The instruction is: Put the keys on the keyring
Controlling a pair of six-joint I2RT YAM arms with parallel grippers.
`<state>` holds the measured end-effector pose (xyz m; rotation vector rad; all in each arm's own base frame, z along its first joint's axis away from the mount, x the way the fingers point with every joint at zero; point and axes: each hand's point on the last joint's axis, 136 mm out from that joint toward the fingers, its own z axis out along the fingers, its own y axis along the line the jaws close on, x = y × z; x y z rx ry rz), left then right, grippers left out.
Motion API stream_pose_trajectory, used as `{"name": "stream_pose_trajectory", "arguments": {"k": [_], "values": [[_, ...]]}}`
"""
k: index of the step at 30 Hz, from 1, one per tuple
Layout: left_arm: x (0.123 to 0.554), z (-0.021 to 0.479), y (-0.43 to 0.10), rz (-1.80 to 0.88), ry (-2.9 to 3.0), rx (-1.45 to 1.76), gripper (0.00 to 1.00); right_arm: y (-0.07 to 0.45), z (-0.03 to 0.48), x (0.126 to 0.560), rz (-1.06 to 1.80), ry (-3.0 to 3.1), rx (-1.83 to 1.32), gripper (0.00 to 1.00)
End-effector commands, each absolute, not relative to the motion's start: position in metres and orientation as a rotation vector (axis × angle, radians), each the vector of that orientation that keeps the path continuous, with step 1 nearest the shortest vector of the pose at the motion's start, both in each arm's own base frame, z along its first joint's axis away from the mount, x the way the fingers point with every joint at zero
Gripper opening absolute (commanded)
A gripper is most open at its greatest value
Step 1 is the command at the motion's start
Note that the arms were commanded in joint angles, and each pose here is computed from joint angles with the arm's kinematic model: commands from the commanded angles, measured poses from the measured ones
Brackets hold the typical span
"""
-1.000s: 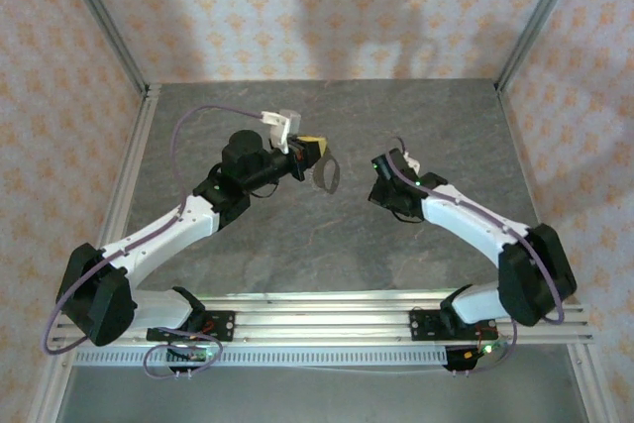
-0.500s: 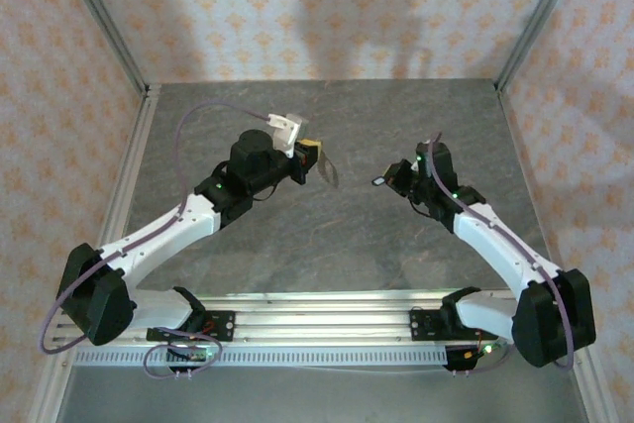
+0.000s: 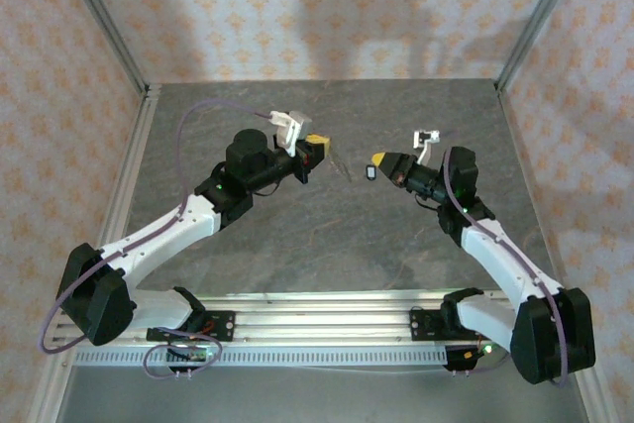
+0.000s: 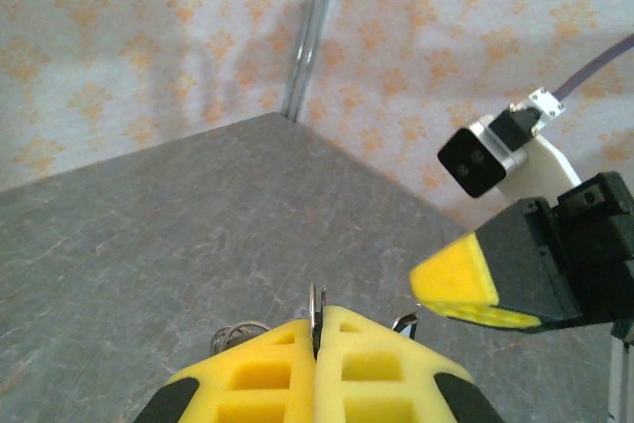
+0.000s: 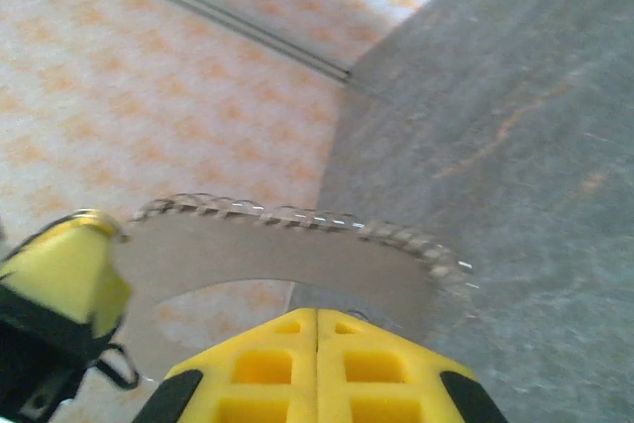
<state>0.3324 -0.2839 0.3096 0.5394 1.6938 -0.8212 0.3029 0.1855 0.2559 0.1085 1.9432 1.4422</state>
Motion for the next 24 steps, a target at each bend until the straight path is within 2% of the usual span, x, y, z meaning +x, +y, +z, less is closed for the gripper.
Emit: {"name": "stream_pose_trajectory", "arguments": {"k": [1, 5, 8, 17, 21, 24], "values": [[0.325, 0.331, -0.29, -0.867, 1.596, 0.596, 0.0, 0.191, 0.288, 0.288, 1.509, 1.824, -0.029, 0.0], [0.323, 0.332, -0.289, -0.874, 1.597, 0.603, 0.0, 0.189, 0.285, 0.289, 1.493, 1.835, -0.008, 0.0], [0.321, 0.332, -0.287, -0.867, 1.598, 0.599, 0.0, 0.183, 0.264, 0.291, 1.421, 1.926, 0.05, 0.0], [0.32, 0.325, -0.268, -0.838, 1.596, 0.509, 0.0, 0.141, 0.139, 0.29, 0.981, 2.393, 0.383, 0.01], [0.322, 0.321, -0.263, -0.847, 1.6, 0.463, 0.0, 0.125, 0.093, 0.279, 0.786, 2.567, 0.484, 0.24], [0.323, 0.319, -0.262, -0.848, 1.606, 0.458, 0.0, 0.123, 0.074, 0.272, 0.664, 2.647, 0.498, 0.34]]}}
